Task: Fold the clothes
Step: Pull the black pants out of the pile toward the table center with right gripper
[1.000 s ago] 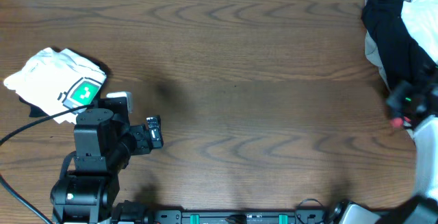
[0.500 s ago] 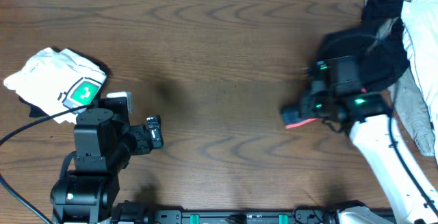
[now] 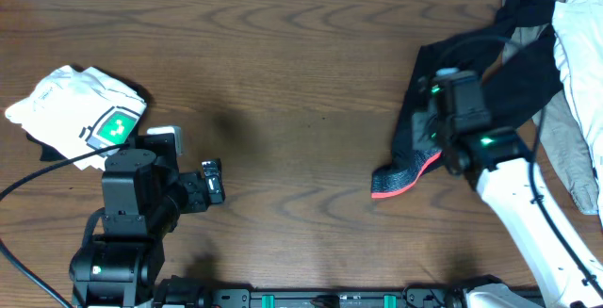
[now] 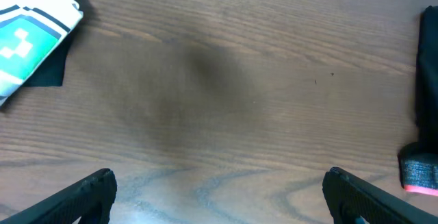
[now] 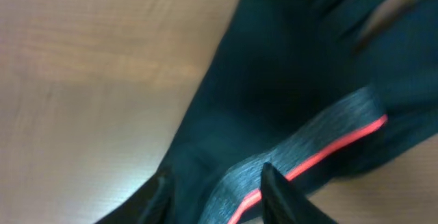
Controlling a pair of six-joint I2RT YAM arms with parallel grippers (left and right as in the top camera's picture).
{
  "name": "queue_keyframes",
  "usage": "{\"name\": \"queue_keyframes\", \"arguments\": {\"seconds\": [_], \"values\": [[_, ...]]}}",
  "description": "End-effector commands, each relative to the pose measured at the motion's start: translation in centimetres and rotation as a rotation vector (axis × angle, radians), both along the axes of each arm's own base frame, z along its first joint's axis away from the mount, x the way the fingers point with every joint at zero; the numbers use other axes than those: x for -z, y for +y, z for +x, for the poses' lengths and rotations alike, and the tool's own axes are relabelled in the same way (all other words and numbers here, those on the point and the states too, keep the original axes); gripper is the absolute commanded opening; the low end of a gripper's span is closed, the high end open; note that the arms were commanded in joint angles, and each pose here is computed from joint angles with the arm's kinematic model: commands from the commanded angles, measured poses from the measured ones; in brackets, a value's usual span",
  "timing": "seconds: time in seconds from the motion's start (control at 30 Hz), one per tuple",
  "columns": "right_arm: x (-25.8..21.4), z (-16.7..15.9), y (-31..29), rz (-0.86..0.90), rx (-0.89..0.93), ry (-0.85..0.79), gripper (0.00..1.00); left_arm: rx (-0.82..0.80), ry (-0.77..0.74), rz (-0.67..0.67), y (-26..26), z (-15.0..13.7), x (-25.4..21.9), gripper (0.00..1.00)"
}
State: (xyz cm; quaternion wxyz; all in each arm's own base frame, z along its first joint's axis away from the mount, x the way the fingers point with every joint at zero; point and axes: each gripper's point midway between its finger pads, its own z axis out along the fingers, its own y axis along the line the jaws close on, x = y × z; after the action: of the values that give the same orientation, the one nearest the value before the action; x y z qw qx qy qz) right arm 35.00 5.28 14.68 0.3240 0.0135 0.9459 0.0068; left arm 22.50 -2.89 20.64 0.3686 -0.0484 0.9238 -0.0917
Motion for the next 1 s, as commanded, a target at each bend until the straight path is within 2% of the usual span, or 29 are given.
{"name": "queue_keyframes", "arguments": {"seconds": [0.0, 0.03, 0.17, 0.3, 0.4, 0.9, 0.93, 0.97], "values": [[-1.0, 2.1, -4.4, -0.019, 0.157, -0.085, 0.41, -0.003, -0.024, -0.006, -0.1, 0.1, -1.0, 0.98], [-1.1, 2.8, -5.3, -0.024, 0.159, -0.104, 0.40, -0.003, -0.024, -0.006, -0.1, 0.1, -1.0, 0.98], [0.5, 5.1, -7.7, -0.045, 0.063, -0.112, 0.56, -0.004, -0.020, -0.006, -0.1, 0.2, -0.9, 0.98], [3.8, 6.2, -11.4, -0.093, 0.072, -0.063, 0.59, -0.003, -0.018, -0.006, -0.1, 0.2, -0.8, 0.98], [6.1, 7.0, -13.6, -0.114, 0.075, -0.044, 0.68, -0.004, -0.018, -0.006, -0.1, 0.2, -0.8, 0.98], [15.1, 5.8, -13.1, -0.031, 0.003, 0.148, 0.68, -0.004, -0.018, -0.006, -0.1, 0.2, -0.8, 0.98], [15.4, 5.8, -13.1, -0.029, 0.003, 0.154, 0.67, -0.004, -0.018, -0.006, -0.1, 0.2, -0.8, 0.98], [15.7, 5.7, -13.1, -0.028, 0.002, 0.159, 0.60, -0.004, -0.019, -0.006, -0.1, 0.2, -0.8, 0.98]]}}
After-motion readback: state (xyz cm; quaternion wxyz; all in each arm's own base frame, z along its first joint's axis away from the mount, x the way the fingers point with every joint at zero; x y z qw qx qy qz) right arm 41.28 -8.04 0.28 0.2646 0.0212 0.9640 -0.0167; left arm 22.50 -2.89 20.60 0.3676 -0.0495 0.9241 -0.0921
